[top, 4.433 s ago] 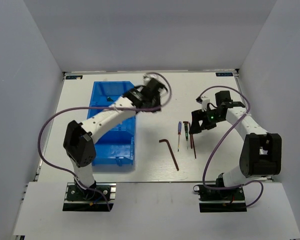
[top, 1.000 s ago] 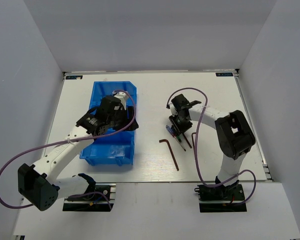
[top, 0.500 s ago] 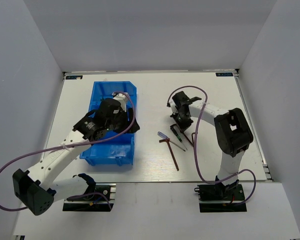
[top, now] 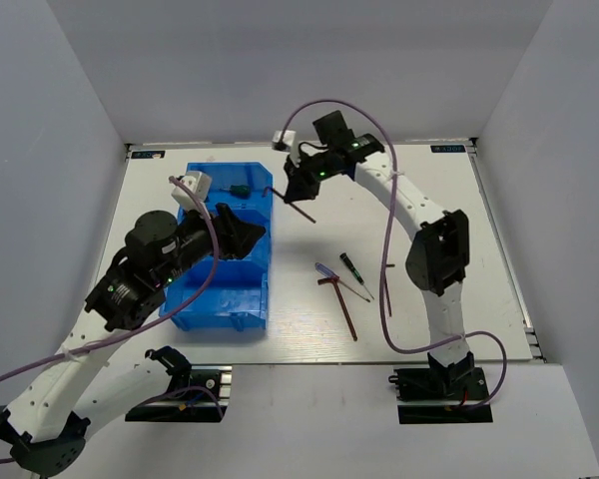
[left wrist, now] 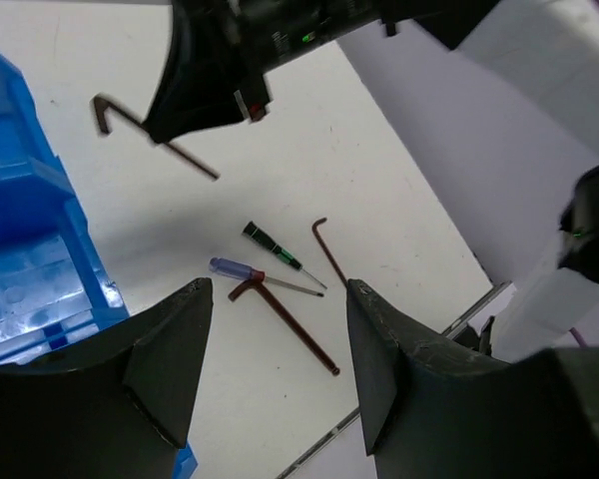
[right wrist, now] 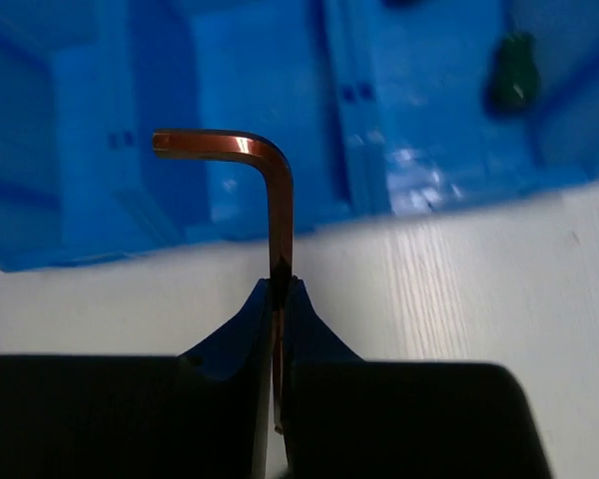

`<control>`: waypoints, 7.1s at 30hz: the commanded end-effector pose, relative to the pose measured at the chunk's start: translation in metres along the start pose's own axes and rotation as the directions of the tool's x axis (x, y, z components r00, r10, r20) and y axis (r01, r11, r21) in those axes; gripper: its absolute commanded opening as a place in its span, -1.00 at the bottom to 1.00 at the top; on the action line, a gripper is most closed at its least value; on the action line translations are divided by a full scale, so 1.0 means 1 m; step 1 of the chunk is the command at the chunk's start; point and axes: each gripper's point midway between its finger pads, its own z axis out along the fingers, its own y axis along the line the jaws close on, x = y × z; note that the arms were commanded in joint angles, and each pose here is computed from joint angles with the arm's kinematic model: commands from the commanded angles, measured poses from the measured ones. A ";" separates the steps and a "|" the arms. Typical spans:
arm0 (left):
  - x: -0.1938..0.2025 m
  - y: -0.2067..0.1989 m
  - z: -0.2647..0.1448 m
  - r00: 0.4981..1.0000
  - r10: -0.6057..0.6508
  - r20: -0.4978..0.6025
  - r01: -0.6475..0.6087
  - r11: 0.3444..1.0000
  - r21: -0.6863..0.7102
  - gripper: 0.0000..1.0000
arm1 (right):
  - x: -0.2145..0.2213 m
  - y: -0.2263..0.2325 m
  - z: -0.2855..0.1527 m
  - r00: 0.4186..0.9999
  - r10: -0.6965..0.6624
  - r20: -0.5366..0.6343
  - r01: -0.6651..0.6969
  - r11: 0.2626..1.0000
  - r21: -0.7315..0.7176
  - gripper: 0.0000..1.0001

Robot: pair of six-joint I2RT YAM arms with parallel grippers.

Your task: Sort the tools into containers

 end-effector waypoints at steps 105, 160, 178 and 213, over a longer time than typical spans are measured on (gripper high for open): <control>0.097 0.021 0.163 0.941 -0.199 -0.273 -0.026 0.762 -0.647 -1.00 | 0.289 0.076 -0.144 0.535 0.842 -0.064 -0.716 0.492 0.495 -0.08; 0.020 0.171 0.026 0.905 -0.360 0.224 0.402 0.558 -0.726 0.45 | 0.363 0.058 -0.101 0.409 0.880 -0.242 -0.400 0.411 0.819 -0.75; 0.025 0.118 0.018 0.942 -0.333 0.047 0.310 0.807 -0.503 0.43 | 0.189 -0.002 -0.097 0.767 0.629 -0.127 -0.471 0.685 0.555 -1.00; 0.004 0.053 0.012 0.970 -0.244 0.020 0.244 0.958 -0.151 0.43 | -0.084 0.039 0.113 0.958 0.004 0.288 0.003 1.000 -0.023 -0.14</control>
